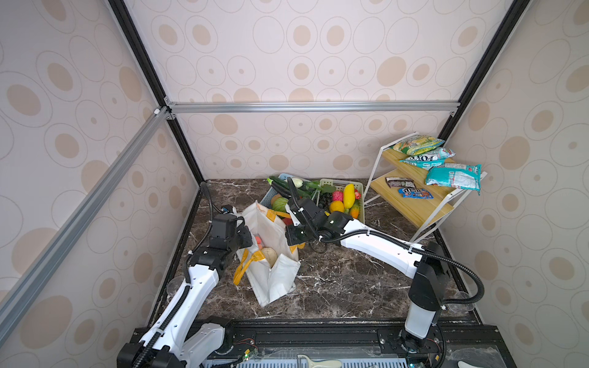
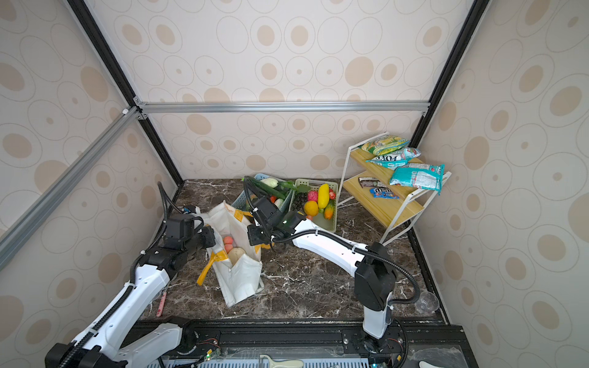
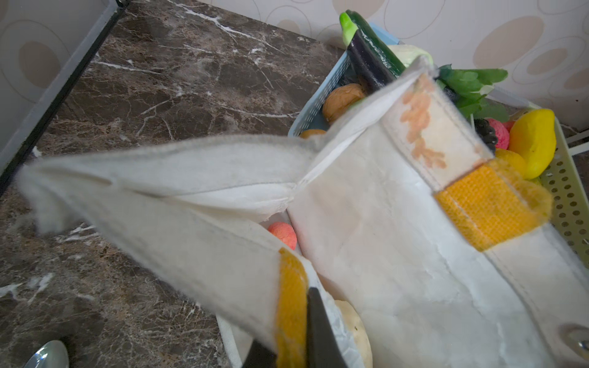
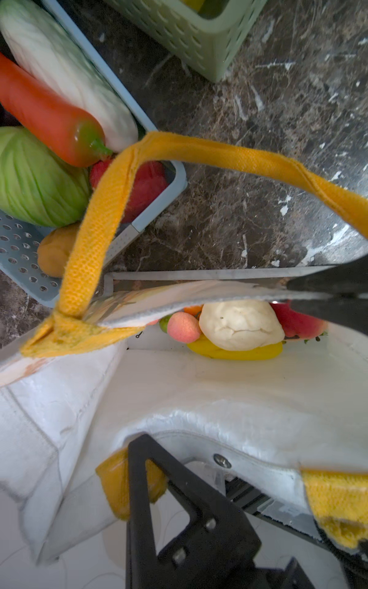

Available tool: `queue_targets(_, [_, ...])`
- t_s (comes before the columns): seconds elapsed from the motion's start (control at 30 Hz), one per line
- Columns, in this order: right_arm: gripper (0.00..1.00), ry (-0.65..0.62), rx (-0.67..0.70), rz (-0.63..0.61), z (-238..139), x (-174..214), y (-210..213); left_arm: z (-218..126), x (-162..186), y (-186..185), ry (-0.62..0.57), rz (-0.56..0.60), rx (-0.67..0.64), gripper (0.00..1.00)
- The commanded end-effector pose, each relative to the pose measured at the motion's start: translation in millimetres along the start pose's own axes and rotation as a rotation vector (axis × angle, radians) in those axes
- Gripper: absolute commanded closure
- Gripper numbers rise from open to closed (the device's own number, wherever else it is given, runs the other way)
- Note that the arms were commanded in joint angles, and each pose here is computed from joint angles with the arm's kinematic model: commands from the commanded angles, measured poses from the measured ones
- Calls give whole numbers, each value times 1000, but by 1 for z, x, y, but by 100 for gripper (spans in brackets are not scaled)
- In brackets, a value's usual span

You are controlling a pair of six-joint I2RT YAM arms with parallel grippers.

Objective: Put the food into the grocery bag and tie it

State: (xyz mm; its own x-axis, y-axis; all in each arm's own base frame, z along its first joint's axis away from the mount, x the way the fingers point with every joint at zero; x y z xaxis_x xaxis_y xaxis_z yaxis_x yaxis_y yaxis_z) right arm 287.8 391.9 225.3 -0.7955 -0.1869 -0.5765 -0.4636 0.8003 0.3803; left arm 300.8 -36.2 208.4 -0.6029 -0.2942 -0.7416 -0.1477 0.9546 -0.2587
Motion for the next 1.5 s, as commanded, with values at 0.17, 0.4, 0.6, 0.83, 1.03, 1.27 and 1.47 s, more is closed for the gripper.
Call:
queue_targets(0.17, [94, -93, 22, 108, 17, -9, 6, 3, -57, -10, -165, -38, 68, 100])
queue_targets(0.4, [92, -103, 14, 114, 26, -13, 8, 21, -63, -10, -167, -40, 91, 100])
queue_targets(0.6, [78, -85, -21, 72, 21, -15, 17, 27, -66, -10, -168, -58, 128, 100])
queue_targets(0.83, [53, -168, 144, -56, -15, -33, -5, 25, -64, -9, -167, -51, 127, 100])
queue_targets(1.03, [45, -234, 227, -87, -55, -58, -37, 25, -60, -8, -159, -56, 130, 100])
queue_targets(1.27, [43, -238, 341, 6, -67, -77, -109, 24, -59, -9, -156, -55, 144, 100])
queue_targets(1.47, [42, -178, 451, 117, -50, -81, -186, 23, -58, -10, -151, -52, 151, 100])
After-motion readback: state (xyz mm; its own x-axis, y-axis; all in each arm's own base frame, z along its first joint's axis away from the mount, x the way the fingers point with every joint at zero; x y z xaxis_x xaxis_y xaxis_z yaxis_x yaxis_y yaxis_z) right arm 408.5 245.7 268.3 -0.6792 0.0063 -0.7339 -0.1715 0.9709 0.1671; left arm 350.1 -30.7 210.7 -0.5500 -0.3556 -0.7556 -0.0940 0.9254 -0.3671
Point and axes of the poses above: each gripper's point midway between its finger pads, its own z axis out along the fingers, its own y axis along the line the jaws close on, x = y × z, the point moved 3 cm from there along -z, back along the fingers, and after that the axes turned 1 degree about -z, right-handed, at the moved point
